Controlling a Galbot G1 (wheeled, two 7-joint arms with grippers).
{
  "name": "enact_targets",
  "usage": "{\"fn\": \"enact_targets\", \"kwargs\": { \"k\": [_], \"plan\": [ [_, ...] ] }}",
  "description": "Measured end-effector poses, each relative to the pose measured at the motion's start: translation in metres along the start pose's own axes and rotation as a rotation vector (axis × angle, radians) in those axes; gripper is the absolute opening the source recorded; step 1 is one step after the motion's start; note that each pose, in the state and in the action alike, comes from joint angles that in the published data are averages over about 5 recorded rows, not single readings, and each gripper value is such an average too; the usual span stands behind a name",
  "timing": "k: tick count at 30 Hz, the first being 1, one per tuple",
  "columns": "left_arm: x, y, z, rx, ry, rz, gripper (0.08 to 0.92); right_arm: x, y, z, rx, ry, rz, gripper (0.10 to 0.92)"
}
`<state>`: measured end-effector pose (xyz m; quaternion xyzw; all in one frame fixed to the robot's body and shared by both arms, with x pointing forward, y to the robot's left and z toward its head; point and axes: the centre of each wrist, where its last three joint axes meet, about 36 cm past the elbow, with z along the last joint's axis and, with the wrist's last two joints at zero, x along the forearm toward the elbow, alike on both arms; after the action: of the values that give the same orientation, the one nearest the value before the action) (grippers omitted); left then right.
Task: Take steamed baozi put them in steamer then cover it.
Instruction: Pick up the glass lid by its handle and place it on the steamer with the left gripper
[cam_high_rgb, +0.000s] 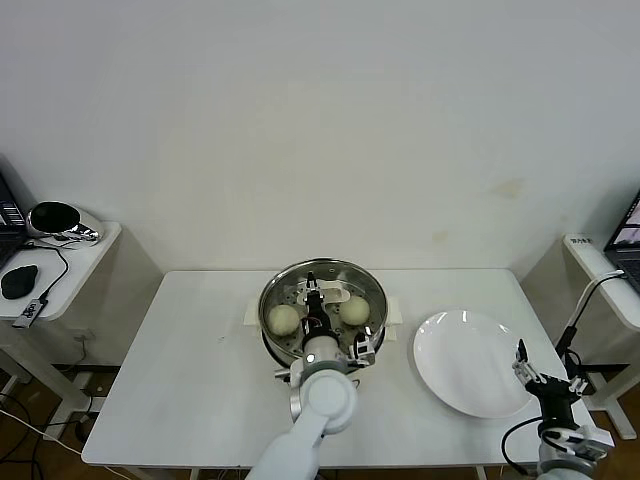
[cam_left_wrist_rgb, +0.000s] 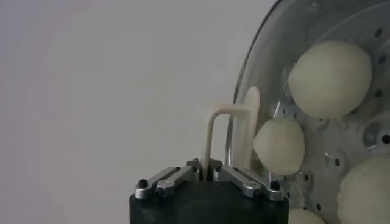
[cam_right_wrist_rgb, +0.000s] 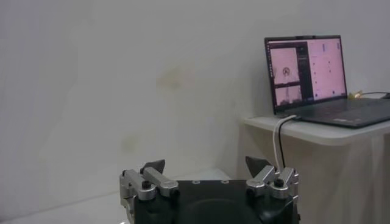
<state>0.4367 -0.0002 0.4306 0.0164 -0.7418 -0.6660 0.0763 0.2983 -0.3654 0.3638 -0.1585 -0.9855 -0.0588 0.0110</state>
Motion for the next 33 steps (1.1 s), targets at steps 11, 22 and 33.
{"fn": "enact_targets", "kwargs": {
  "k": [11, 22, 33],
  "plan": [
    [-0.0011, 0.001, 0.0031, -0.011, 0.011, -0.001, 0.149, 0.0, -0.0005, 0.0001, 0.001, 0.0, 0.001, 0.823],
    [0.0017, 0.0049, 0.0059, -0.019, 0.021, 0.007, 0.149, -0.0007, 0.0, 0.0001, 0.0, -0.001, 0.0, 0.823],
    [0.0021, 0.0078, 0.0075, -0.027, 0.016, 0.005, 0.301, -0.0004, -0.0003, 0.0003, 0.0, -0.002, 0.001, 0.823]
  ]
}}
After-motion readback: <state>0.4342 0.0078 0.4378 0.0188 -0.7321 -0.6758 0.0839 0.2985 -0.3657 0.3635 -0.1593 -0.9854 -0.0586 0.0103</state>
